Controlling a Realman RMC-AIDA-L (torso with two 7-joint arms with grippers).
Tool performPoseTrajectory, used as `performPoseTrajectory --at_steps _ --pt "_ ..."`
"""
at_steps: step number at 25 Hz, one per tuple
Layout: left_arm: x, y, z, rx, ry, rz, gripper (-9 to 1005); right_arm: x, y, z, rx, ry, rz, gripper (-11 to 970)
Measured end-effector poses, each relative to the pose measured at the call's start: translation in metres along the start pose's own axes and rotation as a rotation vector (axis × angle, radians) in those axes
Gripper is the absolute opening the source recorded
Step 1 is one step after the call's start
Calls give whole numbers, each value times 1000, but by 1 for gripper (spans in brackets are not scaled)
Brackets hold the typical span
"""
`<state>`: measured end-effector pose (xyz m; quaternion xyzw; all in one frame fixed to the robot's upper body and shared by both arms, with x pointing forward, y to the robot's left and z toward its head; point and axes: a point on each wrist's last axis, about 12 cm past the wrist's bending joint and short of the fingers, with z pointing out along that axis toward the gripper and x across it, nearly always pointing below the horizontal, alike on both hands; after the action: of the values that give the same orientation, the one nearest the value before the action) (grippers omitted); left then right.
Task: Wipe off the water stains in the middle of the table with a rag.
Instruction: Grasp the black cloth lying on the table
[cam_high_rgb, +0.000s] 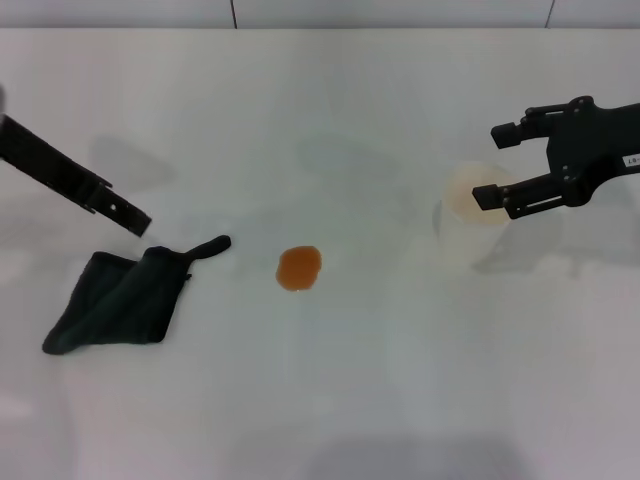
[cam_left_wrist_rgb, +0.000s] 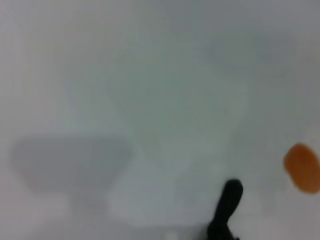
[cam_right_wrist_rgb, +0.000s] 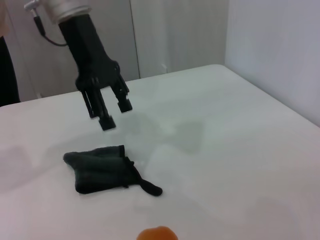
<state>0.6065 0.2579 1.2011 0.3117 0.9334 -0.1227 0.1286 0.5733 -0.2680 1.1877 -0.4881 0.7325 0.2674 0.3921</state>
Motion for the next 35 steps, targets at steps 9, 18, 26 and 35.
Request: performPoseTrajectory --at_steps 9,18,26,35 --pt "-5 -18 37 -9 135 42 840 3 2 2 -4 2 2 844" --pt "0 -21 52 1 190 34 838 4 3 4 -4 8 0 844" --pt "5 -21 64 -8 223 13 837 5 3 4 -3 4 5 844" --pt "14 -10 66 -40 216 -80 835 5 3 4 -2 2 -4 844"
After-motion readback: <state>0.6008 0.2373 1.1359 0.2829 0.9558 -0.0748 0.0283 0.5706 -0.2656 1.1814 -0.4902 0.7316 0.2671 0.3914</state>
